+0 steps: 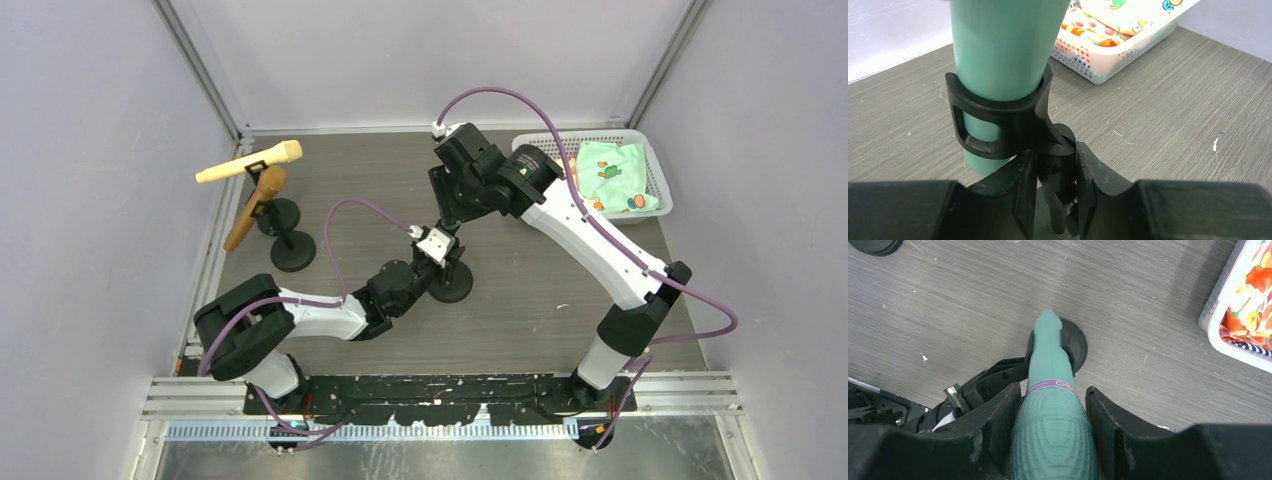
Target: Attach the microphones to the stand
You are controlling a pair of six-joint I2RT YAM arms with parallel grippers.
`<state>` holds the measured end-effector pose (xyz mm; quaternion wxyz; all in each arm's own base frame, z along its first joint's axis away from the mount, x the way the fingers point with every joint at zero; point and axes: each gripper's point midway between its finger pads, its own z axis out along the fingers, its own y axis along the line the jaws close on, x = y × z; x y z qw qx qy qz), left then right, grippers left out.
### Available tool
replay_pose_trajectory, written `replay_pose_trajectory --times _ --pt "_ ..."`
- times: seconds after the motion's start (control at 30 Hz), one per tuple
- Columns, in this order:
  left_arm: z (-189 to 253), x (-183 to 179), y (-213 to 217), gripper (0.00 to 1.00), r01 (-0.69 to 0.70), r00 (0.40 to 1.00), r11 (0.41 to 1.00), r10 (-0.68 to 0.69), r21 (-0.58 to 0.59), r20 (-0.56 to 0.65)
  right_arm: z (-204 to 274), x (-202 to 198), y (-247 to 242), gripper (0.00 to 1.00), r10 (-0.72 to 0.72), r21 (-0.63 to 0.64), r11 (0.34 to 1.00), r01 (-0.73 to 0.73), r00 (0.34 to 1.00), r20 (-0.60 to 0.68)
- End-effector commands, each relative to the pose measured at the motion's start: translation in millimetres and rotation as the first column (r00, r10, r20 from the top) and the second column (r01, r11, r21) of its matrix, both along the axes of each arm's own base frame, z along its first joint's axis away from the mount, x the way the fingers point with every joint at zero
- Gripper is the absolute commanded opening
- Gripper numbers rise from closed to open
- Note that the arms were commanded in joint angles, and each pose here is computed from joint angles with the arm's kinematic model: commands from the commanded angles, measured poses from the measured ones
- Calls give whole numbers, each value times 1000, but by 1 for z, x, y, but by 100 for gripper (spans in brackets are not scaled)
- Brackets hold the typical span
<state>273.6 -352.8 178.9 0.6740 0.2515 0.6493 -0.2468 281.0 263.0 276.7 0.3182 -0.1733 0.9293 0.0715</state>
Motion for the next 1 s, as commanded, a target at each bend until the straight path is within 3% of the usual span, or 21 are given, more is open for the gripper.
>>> replay_pose_trajectory --times 0.0,0.6,0.97 --pt "9 -16 -12 0 79 994 996 -82 40 69 -83 -18 -33 1 -19 -293 955 -53 971 -237" --pt "2 -9 3 0 -7 999 999 6 31 40 -94 -15 -32 1 -36 -275 961 -25 976 -215" --pt "-5 -6 11 0 -60 998 998 60 -7 -13 -68 -6 -22 25 -71 -75 995 68 997 -34"
